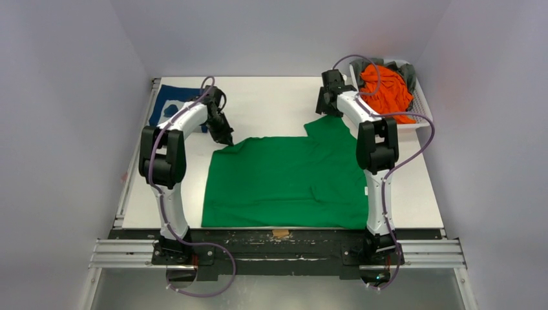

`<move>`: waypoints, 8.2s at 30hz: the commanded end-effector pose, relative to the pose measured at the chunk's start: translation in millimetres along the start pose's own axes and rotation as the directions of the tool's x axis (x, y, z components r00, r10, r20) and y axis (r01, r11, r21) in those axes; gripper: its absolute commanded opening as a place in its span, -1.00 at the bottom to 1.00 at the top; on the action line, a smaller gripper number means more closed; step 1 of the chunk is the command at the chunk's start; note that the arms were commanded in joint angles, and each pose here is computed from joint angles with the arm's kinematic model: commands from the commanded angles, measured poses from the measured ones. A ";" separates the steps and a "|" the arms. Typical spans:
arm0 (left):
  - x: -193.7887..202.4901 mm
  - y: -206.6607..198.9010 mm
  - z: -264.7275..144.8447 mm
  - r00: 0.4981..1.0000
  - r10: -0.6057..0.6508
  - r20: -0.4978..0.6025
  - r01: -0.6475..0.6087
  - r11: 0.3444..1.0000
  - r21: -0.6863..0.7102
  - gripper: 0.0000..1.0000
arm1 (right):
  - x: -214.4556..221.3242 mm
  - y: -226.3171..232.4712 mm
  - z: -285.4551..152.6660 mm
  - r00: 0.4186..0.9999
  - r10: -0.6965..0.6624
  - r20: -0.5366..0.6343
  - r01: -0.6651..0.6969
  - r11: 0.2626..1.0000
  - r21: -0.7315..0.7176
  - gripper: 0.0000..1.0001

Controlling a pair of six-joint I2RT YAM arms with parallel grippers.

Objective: Fold and stack the t-shirts
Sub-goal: Grab the side of the flattened tshirt furthest away from the robot with both arms, then fold the other side of the tshirt into a rectangle

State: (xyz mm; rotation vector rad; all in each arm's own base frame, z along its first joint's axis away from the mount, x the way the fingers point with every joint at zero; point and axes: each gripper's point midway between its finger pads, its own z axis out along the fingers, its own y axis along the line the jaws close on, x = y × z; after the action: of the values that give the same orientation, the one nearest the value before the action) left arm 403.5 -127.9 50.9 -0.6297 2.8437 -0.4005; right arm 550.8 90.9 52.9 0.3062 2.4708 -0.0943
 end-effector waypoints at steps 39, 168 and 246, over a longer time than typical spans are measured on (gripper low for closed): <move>16.7 1.3 -15.3 0.995 0.082 -0.062 -0.089 0.989 -0.118 -1.00 | -22.8 1.8 4.7 0.998 -0.022 0.066 0.024 0.999 -0.029 0.12; 102.9 43.1 -86.4 0.997 0.075 -0.001 -0.075 0.997 -0.030 1.00 | 252.2 -45.0 -256.1 0.987 0.047 -0.155 -0.088 0.960 -0.265 0.22; 124.6 69.1 -38.2 0.991 0.070 -0.112 -0.083 0.989 -0.121 1.00 | 325.9 7.0 -267.6 0.783 -0.474 -0.402 0.168 0.784 -0.598 0.09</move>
State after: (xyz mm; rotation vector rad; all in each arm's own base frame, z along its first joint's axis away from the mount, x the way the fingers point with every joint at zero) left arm 250.5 -113.4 34.4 -0.5569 3.0489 -0.2398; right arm 155.1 204.5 54.9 -0.3318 2.9290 0.6245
